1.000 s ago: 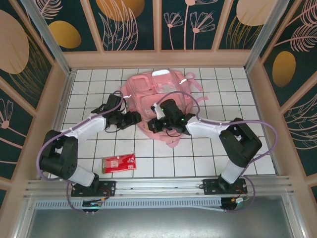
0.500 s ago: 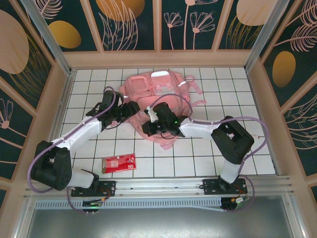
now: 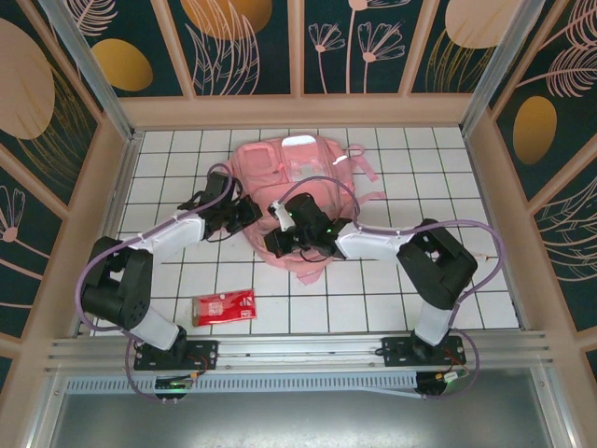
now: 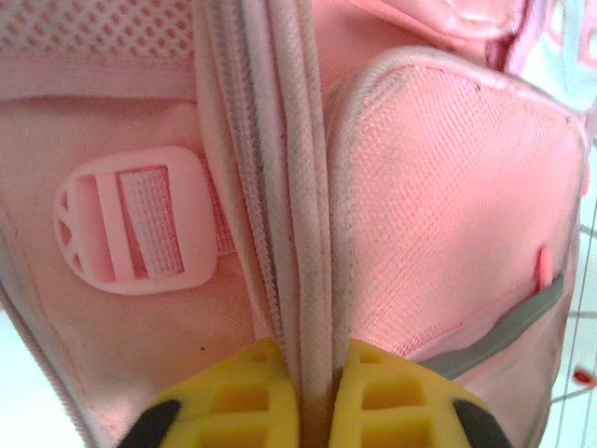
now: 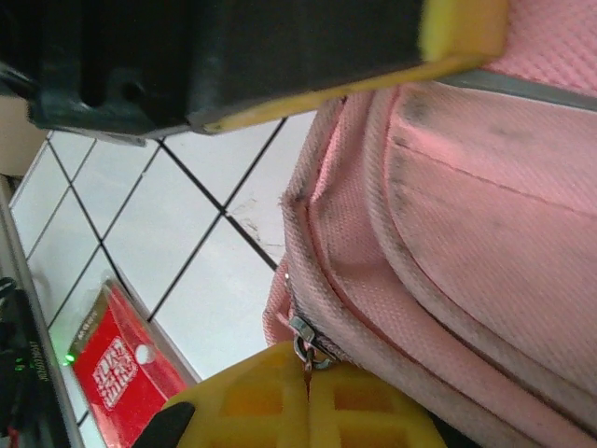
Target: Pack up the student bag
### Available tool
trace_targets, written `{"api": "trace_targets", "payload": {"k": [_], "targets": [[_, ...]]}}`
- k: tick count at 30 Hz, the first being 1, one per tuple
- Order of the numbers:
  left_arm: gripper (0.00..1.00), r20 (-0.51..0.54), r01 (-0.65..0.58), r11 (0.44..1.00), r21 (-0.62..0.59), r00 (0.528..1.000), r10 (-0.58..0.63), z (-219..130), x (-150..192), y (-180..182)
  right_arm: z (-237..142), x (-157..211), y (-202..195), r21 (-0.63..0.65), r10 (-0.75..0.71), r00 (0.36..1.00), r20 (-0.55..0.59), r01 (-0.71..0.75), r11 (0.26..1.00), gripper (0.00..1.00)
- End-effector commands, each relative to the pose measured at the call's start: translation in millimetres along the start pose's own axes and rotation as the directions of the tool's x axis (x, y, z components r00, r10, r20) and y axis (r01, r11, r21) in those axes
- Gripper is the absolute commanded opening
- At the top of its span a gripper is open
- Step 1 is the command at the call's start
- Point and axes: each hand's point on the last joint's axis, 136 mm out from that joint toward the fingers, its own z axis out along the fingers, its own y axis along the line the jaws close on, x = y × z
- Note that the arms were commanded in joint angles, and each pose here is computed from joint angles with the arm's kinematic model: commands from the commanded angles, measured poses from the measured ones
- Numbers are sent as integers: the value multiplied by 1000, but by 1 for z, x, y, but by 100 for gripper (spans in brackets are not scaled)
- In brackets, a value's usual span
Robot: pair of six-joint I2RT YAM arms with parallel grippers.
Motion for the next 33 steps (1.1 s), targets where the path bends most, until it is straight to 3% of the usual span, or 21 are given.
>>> {"api": "trace_targets", "payload": {"k": [1, 7, 11, 13, 15, 19, 21, 27, 28, 29, 33], "targets": [[0, 62, -110, 993, -44, 992, 113, -10, -33, 14, -30, 16, -12, 76, -26, 999, -48, 29, 997, 0], [0, 54, -284, 950, -127, 955, 292, -24, -57, 40, -76, 39, -88, 326, 95, 995, -10, -86, 942, 0], [0, -42, -384, 920, -84, 923, 382, -7, -70, 46, -96, 50, -126, 458, 132, 991, 0, -117, 881, 0], [2, -114, -332, 939, -87, 940, 322, 5, -86, 57, -91, 44, -112, 406, 98, 995, -18, -82, 910, 0], [22, -150, -239, 967, -83, 963, 225, 9, -102, 62, -76, 33, -81, 318, 33, 999, -28, -23, 948, 0], [34, -40, -200, 976, -92, 980, 197, -26, -116, 44, -41, 1, -18, 125, -32, 999, 15, 30, 992, 0], [41, -4, -176, 979, -99, 984, 176, -45, -104, 42, -26, -18, 3, 73, -65, 997, 42, 62, 995, 0], [43, 6, -113, 984, -136, 993, 115, -72, -46, 62, 11, -45, 47, -22, -166, 984, 58, 167, 986, 0], [49, 7, -113, 985, -127, 993, 115, -74, -38, 61, 15, -46, 50, -29, -176, 983, 54, 177, 984, 0], [96, 2, -122, 986, -112, 992, 123, -72, -30, 60, 17, -46, 53, -43, -181, 982, 50, 184, 982, 0], [99, -70, -111, 988, -105, 992, 104, -55, -12, 67, 21, -44, 66, -93, -200, 978, 55, 204, 975, 0]]}}
